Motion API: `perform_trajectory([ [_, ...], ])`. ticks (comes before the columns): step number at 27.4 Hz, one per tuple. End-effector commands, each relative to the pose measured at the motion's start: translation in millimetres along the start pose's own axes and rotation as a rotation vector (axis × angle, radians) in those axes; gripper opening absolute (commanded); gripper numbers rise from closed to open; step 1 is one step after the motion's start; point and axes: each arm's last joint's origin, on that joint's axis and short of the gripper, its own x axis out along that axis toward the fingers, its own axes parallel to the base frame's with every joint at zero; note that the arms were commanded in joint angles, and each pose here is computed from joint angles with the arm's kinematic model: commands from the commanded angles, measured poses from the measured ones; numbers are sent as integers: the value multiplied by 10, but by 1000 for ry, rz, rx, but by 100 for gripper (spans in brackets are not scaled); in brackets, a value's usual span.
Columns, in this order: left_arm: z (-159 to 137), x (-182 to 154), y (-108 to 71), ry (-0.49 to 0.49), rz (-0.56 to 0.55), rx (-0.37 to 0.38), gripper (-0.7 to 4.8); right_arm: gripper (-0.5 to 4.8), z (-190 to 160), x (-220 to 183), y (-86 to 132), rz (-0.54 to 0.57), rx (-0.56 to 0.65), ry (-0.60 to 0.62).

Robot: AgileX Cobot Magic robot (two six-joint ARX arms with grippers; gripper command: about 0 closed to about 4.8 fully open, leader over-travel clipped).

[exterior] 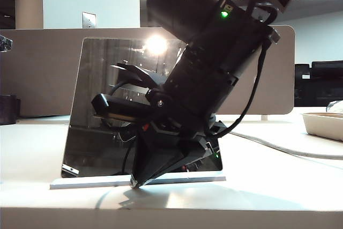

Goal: Push the base of the mirror on the table to move it forward for a short distance.

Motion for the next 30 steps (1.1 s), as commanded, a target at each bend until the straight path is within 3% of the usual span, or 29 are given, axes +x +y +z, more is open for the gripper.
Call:
perform_trajectory([
  [1, 11, 0, -1, -9, -4, 4, -1, -5, 42, 2, -39, -21, 6, -35],
  [14, 11, 0, -1, -9, -4, 4, -1, -5, 102, 128, -297, -78, 46, -42],
  [30, 11, 0, 0, -10, -2, 4, -1, -5, 651, 559, -413, -96, 67, -80],
])
